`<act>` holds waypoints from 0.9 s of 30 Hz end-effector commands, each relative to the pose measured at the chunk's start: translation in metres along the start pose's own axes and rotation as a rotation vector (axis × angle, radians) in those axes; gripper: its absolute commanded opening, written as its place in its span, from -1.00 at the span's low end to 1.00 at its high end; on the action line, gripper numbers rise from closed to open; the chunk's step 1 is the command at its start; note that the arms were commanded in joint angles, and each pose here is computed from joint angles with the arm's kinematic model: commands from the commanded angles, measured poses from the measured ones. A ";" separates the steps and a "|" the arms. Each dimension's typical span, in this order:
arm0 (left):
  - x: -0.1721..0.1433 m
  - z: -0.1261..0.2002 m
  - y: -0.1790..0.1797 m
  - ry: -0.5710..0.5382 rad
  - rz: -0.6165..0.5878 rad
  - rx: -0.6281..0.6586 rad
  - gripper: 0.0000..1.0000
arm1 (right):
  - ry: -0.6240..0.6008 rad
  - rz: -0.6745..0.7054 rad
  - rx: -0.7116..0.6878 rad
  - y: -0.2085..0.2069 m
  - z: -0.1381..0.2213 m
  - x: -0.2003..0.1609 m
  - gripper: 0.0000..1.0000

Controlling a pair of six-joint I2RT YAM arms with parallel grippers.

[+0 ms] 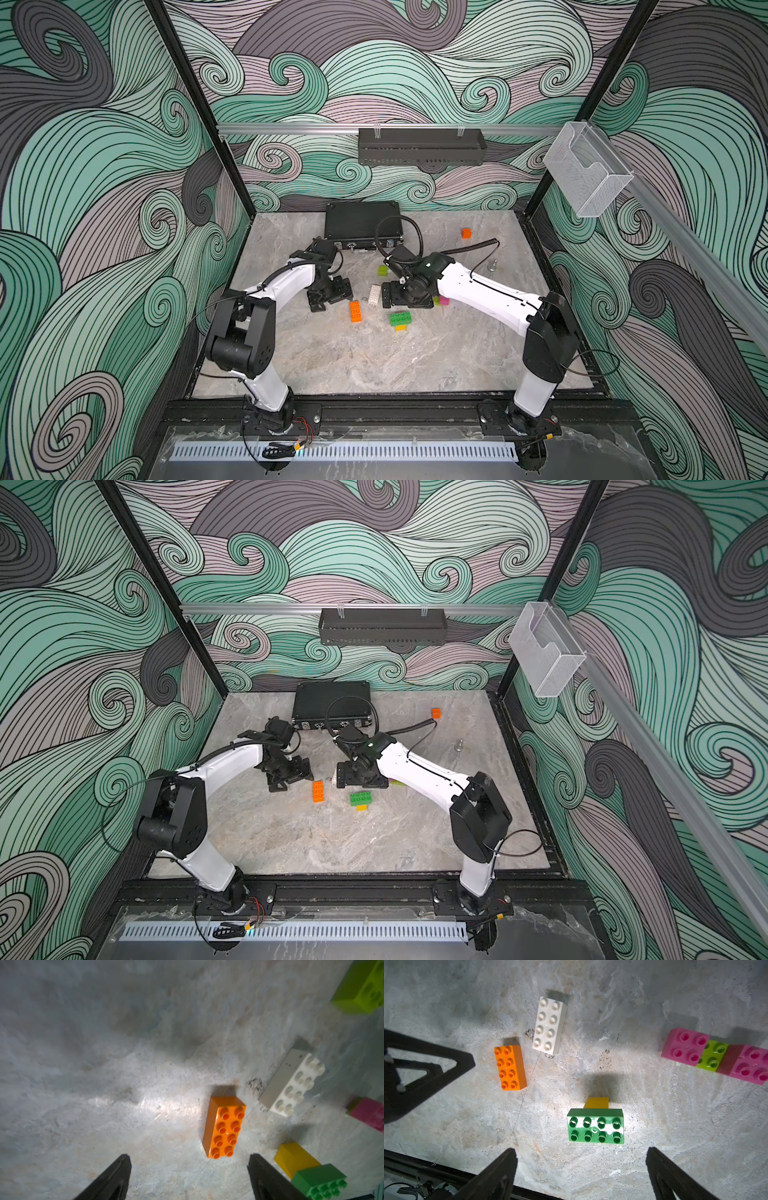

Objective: Assemble a carrot with lego
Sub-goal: Adjust the lego brick at the center of the board.

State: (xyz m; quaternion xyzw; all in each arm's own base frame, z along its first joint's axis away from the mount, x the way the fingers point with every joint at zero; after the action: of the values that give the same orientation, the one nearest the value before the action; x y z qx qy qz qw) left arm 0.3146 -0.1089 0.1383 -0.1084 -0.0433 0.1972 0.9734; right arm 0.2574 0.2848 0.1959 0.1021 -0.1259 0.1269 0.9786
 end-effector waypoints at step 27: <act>-0.010 -0.047 -0.111 0.088 -0.331 0.138 0.28 | -0.115 -0.051 -0.019 -0.063 0.020 -0.005 0.98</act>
State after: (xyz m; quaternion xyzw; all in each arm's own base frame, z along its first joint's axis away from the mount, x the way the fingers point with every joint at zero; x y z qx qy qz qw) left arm 0.3618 -0.2266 0.1058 -0.0527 -0.0076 0.0260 0.9982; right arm 0.2523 0.2147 0.2083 0.0966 -0.1658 0.0787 0.9783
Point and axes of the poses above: each gripper's point midway between its finger pads, its own z axis back along the fingers, its own y axis along the line the jaws close on, x = y × z, the point moved 7 cm from there along z, back along the fingers, and after that the axes turned 9 degrees about z, right-handed, at the moved point
